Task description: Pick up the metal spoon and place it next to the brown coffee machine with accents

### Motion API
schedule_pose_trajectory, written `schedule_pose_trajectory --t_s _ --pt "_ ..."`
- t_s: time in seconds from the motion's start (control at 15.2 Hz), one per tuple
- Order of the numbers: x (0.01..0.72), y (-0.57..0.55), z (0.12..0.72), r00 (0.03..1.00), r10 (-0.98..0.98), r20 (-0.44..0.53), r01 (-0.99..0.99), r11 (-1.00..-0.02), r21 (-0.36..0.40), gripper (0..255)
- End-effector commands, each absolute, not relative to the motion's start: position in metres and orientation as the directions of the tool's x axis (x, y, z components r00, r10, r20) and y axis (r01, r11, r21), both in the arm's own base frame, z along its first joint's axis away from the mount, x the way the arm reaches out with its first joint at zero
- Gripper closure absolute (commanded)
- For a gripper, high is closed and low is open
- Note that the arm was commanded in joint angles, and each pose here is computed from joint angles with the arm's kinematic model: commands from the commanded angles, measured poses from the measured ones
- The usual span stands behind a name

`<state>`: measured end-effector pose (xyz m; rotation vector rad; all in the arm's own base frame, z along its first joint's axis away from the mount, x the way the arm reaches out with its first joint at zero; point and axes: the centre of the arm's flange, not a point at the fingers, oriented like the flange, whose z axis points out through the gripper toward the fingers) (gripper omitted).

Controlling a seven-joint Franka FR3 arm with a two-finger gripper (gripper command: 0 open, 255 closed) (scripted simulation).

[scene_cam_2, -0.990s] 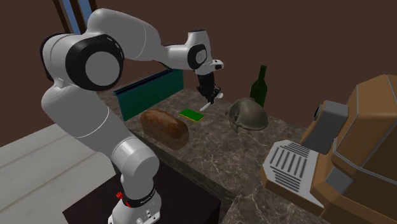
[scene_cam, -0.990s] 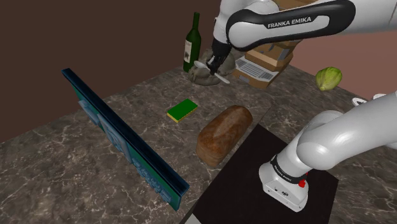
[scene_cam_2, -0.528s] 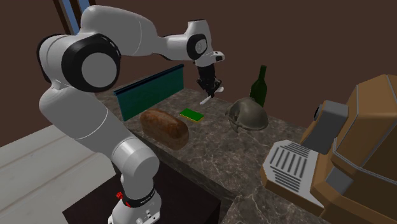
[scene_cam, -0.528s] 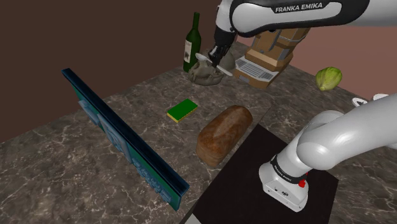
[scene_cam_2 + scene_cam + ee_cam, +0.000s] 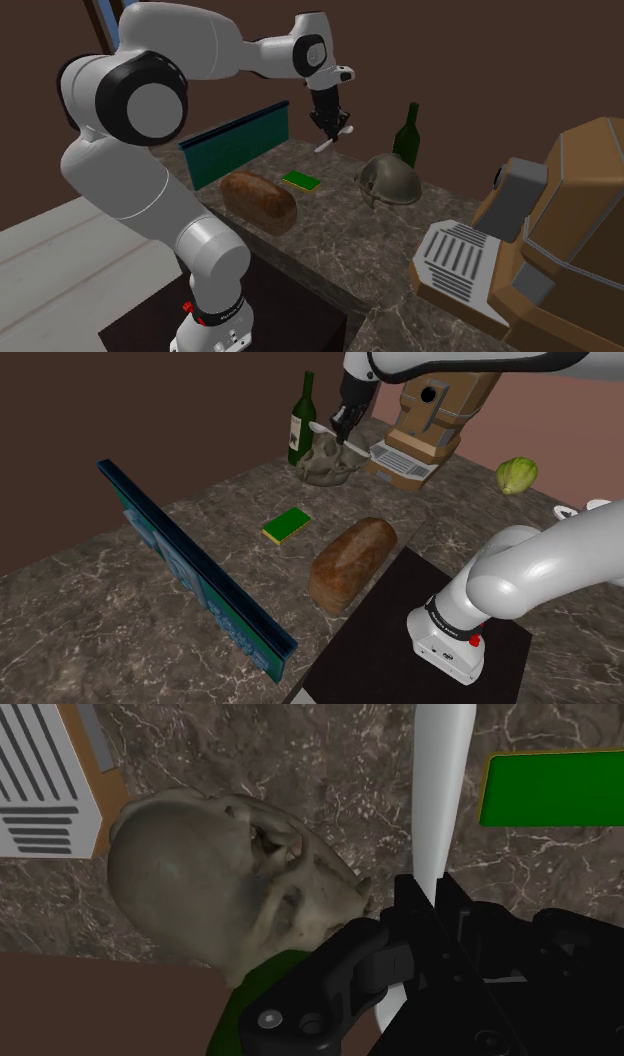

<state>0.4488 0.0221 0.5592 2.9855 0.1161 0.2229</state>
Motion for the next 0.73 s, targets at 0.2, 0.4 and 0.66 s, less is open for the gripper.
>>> schedule_pose_trajectory --t_s 0.2,0.4,0.66 --pt "0.448 0.023 0.586 0.986 0.088 0.142 0.066 -0.986 0.15 255" --pt "0.448 0.023 0.602 0.986 0.088 0.142 0.066 -0.986 0.15 255" --pt "0.448 0.023 0.623 0.986 0.088 0.142 0.066 -0.986 0.15 255"
